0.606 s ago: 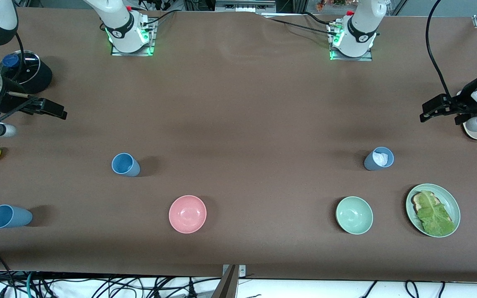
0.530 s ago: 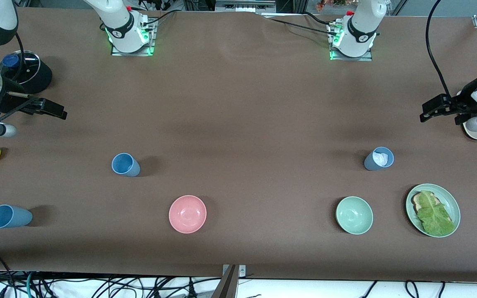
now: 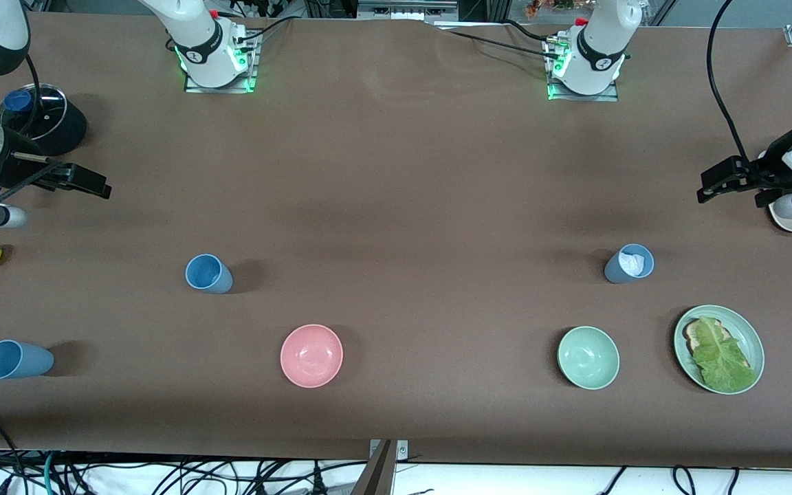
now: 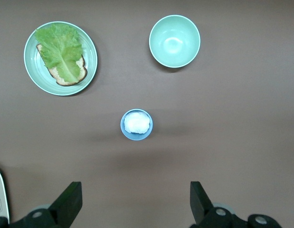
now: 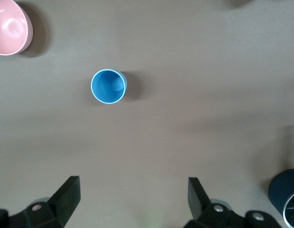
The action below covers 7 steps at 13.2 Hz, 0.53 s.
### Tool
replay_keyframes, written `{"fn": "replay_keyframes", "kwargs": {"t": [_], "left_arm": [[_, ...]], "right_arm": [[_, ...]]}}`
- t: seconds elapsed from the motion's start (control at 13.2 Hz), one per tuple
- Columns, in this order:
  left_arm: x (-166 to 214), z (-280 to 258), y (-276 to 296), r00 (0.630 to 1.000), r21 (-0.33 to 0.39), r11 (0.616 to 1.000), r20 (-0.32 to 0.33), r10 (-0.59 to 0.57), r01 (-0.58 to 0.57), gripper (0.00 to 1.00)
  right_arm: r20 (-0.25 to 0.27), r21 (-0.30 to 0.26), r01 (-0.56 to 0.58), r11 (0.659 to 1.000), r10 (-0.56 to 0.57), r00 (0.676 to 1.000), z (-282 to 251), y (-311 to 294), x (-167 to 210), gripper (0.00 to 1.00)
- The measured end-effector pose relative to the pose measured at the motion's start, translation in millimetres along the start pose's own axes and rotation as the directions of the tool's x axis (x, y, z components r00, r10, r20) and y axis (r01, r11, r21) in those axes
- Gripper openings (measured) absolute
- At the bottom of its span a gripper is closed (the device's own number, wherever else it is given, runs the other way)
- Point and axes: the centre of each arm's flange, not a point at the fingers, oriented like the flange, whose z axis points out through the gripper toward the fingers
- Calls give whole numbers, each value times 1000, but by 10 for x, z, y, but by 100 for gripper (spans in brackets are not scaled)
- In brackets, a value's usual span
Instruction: Stack blue cups with both arms
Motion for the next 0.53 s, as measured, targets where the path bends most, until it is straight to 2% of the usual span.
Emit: {"fn": "replay_keyframes", "kwargs": {"t": [0.53], "left_arm": [[0, 0, -3, 1000, 0, 1000, 0, -1, 1, 100]], "right_arm": [[6, -1, -2, 1000, 2, 1000, 12, 10, -4, 100]]}}
